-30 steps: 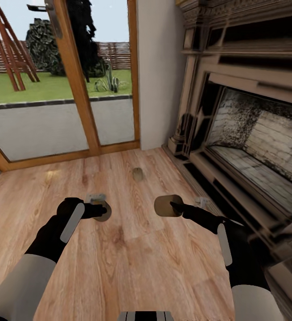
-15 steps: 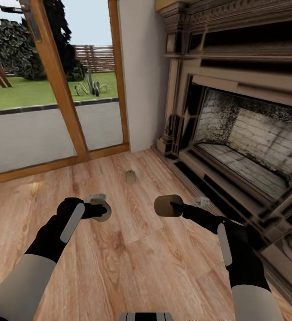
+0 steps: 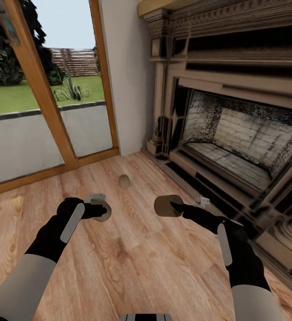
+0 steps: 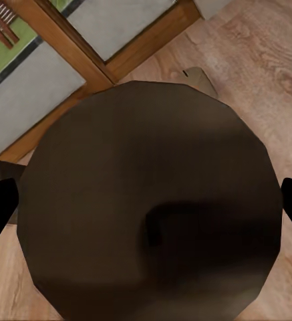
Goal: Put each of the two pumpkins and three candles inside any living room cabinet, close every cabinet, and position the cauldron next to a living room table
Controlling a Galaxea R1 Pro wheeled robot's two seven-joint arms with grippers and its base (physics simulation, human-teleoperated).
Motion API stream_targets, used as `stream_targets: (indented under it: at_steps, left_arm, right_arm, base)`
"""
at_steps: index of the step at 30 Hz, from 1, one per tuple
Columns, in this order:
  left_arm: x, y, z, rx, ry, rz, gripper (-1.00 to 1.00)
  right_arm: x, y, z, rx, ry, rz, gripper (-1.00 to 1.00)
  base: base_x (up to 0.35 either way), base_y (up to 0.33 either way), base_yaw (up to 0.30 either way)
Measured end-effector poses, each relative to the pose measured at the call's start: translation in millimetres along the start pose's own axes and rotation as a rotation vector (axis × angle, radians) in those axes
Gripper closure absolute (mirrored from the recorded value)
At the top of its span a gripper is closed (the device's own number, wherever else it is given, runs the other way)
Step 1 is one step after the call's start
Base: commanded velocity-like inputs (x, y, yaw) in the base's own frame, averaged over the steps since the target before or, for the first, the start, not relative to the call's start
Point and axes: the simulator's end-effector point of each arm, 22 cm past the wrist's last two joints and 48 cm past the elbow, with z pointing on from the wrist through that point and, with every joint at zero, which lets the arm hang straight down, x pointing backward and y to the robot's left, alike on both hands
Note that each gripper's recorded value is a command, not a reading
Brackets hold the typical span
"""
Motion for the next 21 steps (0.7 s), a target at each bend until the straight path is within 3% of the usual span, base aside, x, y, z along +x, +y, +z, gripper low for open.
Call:
stream_targets:
  at_steps: [5, 12, 21]
  left_arm:
    - [-0.6, 0.4, -0.9, -0.002, -0.002, 0.001, 1.00]
    - [-2.0, -0.2, -2.7, 0.000, -0.005, 0.001, 1.00]
    - [1.3, -1.5, -2.1, 0.001, 0.005, -0.002, 1.00]
  right_arm:
    - [-0.9, 1.0, -0.4, -0.002, -0.001, -0.002, 1.00]
    - [-2.8, 2.4, -1.3, -0.003, -0.005, -0.003, 1.00]
    - [-5.4, 4.8, -2.6, -0.008, -0.010, -0.004, 1.00]
  base:
    - [0.078, 0.260, -0.092]
    - [0.078, 0.241, -0.249]
    - [0.013, 0.032, -0.270]
